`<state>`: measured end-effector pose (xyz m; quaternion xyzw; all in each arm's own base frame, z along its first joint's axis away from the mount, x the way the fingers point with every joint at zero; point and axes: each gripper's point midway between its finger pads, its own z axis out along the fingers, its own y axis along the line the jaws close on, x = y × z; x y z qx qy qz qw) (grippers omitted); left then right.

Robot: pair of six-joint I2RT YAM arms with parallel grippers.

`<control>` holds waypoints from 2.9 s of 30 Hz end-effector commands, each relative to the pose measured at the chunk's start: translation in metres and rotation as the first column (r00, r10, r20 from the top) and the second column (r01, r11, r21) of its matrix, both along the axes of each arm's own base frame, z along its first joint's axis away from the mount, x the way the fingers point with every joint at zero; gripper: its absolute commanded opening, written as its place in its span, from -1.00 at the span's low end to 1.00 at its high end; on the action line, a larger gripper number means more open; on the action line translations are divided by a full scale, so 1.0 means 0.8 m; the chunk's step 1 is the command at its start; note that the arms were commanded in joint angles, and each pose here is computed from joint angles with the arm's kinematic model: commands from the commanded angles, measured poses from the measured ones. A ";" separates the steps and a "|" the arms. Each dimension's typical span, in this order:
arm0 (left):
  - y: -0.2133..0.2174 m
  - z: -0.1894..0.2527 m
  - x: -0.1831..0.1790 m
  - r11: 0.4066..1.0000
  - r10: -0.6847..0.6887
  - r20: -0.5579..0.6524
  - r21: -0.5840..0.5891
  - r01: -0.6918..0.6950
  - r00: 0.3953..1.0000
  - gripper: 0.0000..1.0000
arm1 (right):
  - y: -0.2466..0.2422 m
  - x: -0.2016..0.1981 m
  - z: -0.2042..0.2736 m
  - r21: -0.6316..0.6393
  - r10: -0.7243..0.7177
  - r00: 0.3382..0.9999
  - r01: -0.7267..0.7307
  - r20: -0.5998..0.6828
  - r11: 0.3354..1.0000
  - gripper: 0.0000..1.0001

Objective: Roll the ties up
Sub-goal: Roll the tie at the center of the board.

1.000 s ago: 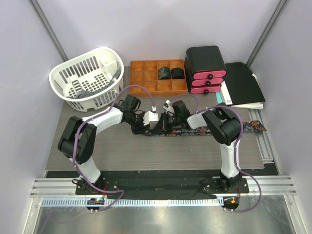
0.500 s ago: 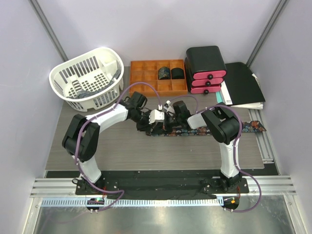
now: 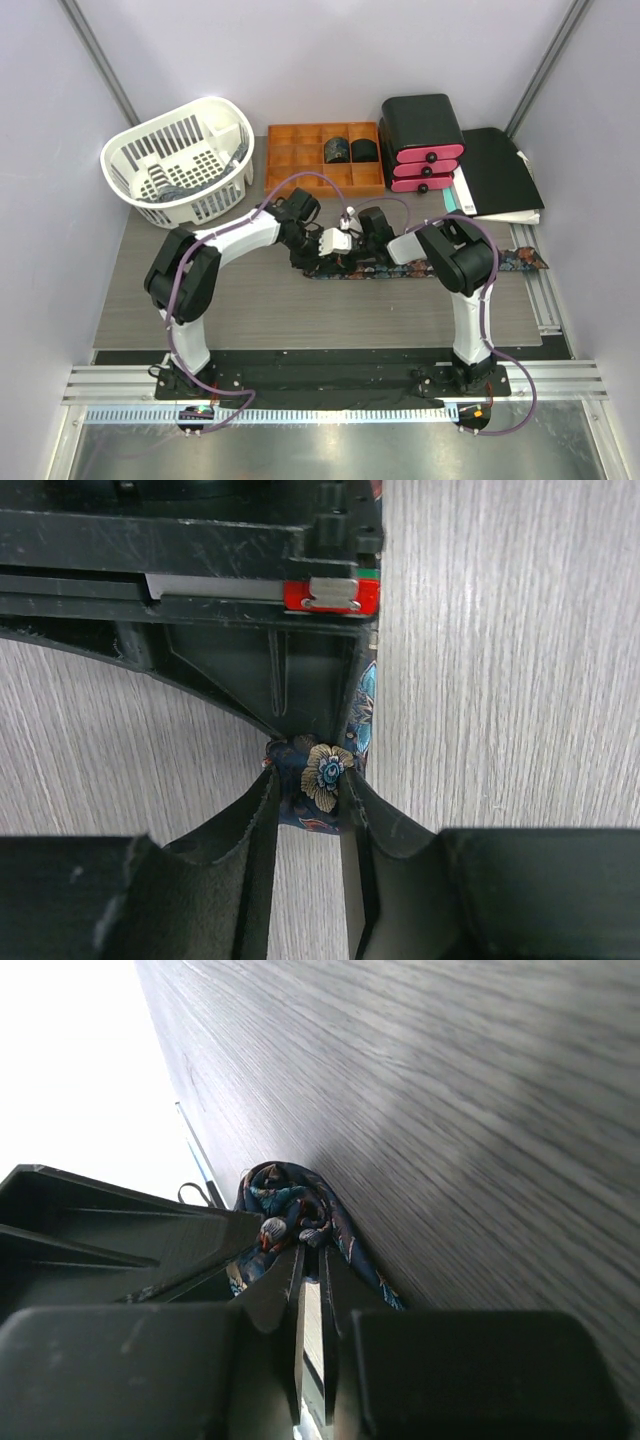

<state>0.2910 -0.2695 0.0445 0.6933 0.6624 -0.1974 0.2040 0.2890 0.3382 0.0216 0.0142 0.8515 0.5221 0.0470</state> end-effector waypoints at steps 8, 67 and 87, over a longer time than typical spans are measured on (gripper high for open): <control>0.007 -0.054 -0.019 0.977 0.051 -0.086 0.210 -0.032 0.995 -0.47 | -0.010 -0.004 0.029 -0.012 -0.022 1.000 0.022 -0.009 1.000 -0.61; -0.074 -0.071 -0.069 0.983 0.174 -0.172 0.088 -0.160 0.970 -0.38 | -0.079 -0.022 0.008 0.000 -0.084 0.995 0.085 -0.050 0.996 -0.40; -0.058 0.015 -0.049 0.826 0.346 -0.427 -0.284 -0.487 0.835 0.71 | -0.106 -0.026 -0.002 0.018 -0.030 0.998 0.031 -0.061 0.999 -0.97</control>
